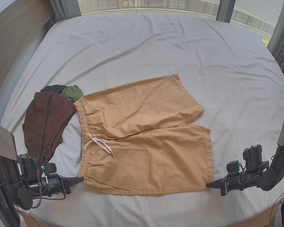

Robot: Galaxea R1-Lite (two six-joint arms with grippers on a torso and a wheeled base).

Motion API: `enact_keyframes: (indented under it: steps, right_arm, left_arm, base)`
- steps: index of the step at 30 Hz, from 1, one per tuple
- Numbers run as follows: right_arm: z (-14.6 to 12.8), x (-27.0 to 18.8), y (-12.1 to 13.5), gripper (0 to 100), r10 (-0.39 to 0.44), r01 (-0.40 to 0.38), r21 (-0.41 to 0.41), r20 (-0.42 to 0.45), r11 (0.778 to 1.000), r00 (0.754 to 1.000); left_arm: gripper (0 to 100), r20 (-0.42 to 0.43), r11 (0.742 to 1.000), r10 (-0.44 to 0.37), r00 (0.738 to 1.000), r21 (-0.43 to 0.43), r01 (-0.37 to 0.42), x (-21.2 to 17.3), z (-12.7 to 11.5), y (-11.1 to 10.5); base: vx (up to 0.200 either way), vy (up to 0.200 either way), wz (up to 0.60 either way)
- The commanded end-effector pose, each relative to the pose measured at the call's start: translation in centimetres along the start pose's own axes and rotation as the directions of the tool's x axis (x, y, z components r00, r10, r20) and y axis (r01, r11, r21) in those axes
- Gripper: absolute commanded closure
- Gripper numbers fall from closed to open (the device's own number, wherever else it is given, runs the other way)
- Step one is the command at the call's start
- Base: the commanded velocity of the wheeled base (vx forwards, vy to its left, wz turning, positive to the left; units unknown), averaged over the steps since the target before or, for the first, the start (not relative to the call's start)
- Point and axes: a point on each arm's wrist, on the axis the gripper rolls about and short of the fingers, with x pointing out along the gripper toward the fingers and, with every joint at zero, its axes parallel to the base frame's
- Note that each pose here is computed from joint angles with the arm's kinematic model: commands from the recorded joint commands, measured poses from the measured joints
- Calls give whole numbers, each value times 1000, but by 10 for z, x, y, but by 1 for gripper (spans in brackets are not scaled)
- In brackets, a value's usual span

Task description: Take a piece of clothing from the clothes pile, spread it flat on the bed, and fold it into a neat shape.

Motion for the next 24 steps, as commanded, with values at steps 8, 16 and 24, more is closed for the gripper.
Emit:
enact_keyframes:
  steps: [8, 16, 24]
  right_arm:
    - [-7, -5, 4, 100, 5, -6, -38, -26, 999, 1000]
    - [-4, -13, 11, 100, 7, -7, -59, -3, 998, 1000]
    - [-6, -16, 14, 100, 13, -15, -58, -29, 998, 999]
  left_arm:
    - [100, -95, 1000, -8, 995, 13, 9, -11, -15, 9]
    - [100, -75, 999, -29, 997, 41, 32, -13, -12, 7]
    - [100, -91, 999, -34, 995, 28, 37, -16, -12, 4]
  base:
    - [0, 0, 0]
    - [0, 0, 0]
    - [0, 0, 0]
